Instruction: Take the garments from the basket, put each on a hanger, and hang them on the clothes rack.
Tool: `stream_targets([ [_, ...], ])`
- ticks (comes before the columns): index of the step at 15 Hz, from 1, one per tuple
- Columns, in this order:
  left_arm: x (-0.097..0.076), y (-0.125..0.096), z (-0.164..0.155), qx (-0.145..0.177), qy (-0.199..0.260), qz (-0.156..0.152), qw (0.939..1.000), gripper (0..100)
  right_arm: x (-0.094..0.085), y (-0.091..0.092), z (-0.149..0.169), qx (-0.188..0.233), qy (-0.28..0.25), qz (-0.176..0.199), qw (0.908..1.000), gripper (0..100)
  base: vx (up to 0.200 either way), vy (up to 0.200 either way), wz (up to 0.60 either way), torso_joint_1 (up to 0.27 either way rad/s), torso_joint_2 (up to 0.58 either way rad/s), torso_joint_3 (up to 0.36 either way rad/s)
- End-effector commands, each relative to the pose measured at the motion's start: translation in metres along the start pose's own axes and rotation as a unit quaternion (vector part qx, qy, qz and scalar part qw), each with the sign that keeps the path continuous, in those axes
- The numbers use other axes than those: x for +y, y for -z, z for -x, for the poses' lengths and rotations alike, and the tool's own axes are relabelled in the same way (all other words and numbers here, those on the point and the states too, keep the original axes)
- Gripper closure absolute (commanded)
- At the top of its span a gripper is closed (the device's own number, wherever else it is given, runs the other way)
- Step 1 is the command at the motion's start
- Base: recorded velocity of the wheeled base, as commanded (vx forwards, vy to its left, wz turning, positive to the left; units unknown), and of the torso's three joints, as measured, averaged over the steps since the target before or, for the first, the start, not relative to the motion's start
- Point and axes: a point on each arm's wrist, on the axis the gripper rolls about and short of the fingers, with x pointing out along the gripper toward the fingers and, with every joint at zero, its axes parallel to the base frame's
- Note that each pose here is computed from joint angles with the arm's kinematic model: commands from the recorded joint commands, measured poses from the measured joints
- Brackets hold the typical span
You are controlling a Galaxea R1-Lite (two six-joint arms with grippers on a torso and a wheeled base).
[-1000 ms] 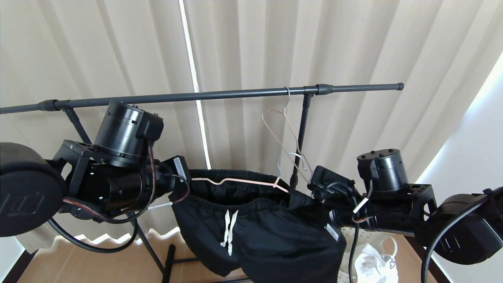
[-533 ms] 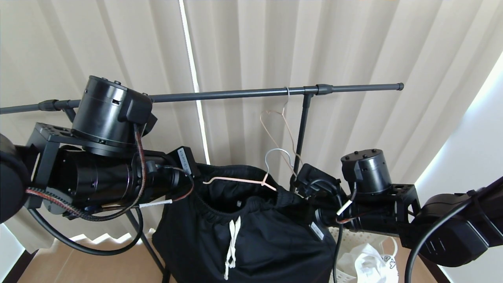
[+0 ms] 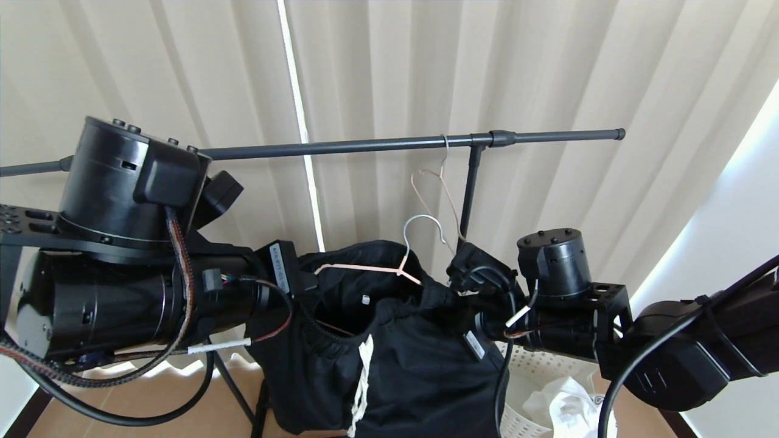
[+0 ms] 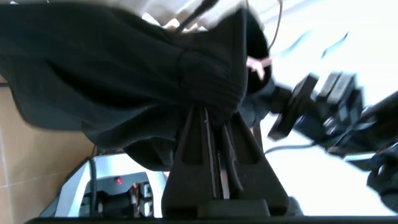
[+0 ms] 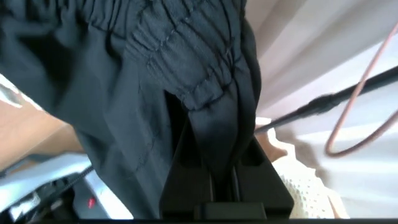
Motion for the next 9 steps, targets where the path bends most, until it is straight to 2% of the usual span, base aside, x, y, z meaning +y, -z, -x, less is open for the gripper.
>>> stream_targets([
  [1, 0.005, 0.010, -0.003, 0.016, -0.010, -0.021, 0.9996, 100, 0.001, 0.001, 0.004, -0.009, 0.001, 0.001, 1.0000, 100, 0.000, 0.000, 0.00, 0.000, 0.00, 0.000],
  [5, 0.009, 0.021, -0.009, 0.017, -0.005, -0.047, 0.9987, 100, 0.005, -0.005, 0.011, -0.040, 0.003, 0.008, 0.9992, 100, 0.000, 0.000, 0.00, 0.000, 0.00, 0.000],
  [6, 0.010, 0.028, -0.011, 0.021, 0.000, -0.063, 0.9978, 100, 0.008, -0.008, 0.012, -0.046, 0.002, 0.011, 0.9989, 100, 0.000, 0.000, 0.00, 0.000, 0.00, 0.000],
  [9, 0.013, 0.034, -0.015, 0.010, 0.002, -0.078, 0.9969, 100, 0.012, -0.013, 0.021, -0.060, -0.001, 0.015, 0.9981, 100, 0.000, 0.000, 0.00, 0.000, 0.00, 0.000],
])
